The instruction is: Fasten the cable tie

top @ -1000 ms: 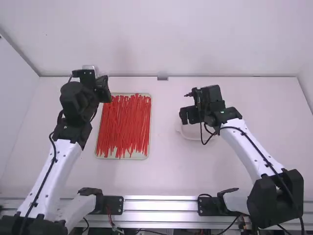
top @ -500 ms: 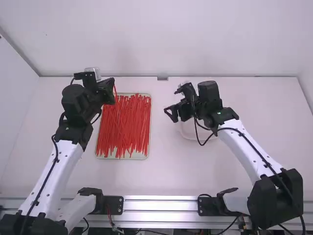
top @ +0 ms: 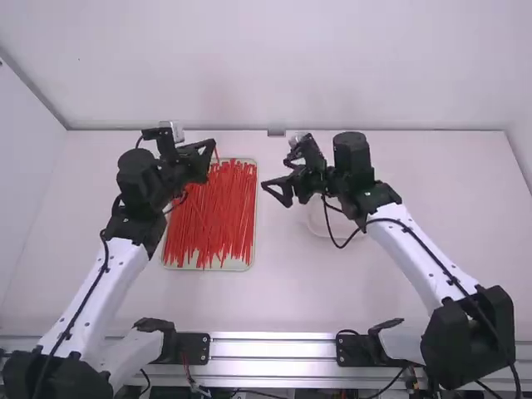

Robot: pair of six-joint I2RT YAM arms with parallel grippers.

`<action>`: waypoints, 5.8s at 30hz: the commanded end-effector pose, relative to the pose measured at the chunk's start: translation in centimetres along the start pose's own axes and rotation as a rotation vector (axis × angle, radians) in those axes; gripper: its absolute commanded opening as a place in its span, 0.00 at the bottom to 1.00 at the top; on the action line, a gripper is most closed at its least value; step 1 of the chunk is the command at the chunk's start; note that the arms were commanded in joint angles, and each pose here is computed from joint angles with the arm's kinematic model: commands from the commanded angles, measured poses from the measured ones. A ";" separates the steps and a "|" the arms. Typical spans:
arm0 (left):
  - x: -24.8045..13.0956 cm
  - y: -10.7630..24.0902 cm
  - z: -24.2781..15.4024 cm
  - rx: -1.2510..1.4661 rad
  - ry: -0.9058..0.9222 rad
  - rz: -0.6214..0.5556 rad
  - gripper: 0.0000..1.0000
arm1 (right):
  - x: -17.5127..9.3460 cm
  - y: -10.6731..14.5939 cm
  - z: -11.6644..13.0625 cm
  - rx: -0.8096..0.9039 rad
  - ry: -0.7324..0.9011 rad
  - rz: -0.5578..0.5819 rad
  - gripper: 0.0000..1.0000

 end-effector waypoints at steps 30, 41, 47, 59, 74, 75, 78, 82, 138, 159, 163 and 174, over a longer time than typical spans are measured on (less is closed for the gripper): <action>1.1 -1.7 -7.1 -0.046 0.149 -0.109 0.02 | 2.2 -1.2 3.9 -0.082 -0.041 -0.034 0.13; 1.0 -2.0 -7.1 0.059 0.146 -0.129 0.55 | 2.0 -1.3 3.4 -0.091 -0.029 -0.039 0.00; 0.7 -3.5 -6.8 0.133 0.149 -0.161 0.78 | 1.0 -2.0 2.5 -0.083 -0.047 -0.059 0.00; -0.5 -7.4 -7.2 0.259 0.288 -0.157 0.92 | -2.4 -5.0 2.0 -0.137 -0.185 -0.156 0.00; -0.6 -8.5 -11.9 0.419 0.845 -0.125 0.99 | -5.2 -7.0 5.1 -0.261 -0.402 -0.218 0.00; -0.7 -8.6 -12.0 0.422 0.865 -0.124 1.00 | -5.1 -7.0 5.3 -0.269 -0.407 -0.220 0.00; -1.0 -8.9 -12.6 0.449 0.938 -0.135 0.91 | -5.0 -7.2 5.9 -0.281 -0.425 -0.225 0.00; -1.1 -9.1 -13.0 0.436 0.963 -0.137 0.76 | -4.9 -7.2 6.5 -0.286 -0.441 -0.227 0.00; -2.2 -14.3 -15.9 0.452 0.947 -0.227 0.02 | -2.6 -2.8 6.3 -0.395 -0.443 -0.105 0.54; -2.6 -15.5 -15.0 0.395 0.915 -0.193 0.02 | -2.4 -1.5 5.9 -0.385 -0.438 -0.065 0.20; -2.7 -15.7 -15.2 0.390 0.921 -0.197 0.02 | -2.4 -1.2 5.8 -0.405 -0.436 -0.060 0.15; -2.8 -16.0 -15.2 0.377 0.917 -0.200 0.02 | -2.4 -1.1 5.8 -0.410 -0.437 -0.058 0.00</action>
Point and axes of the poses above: each hand's point on the last joint's axis, 136 mm out from that joint toward the fingers, its own x axis out along the fingers, its own z axis along the line the jaws close on, y = z × x, the point moved 2 cm from there along -x, back along the fingers, and after that the axes turned 15 degrees about x, right-handed, at the moved point
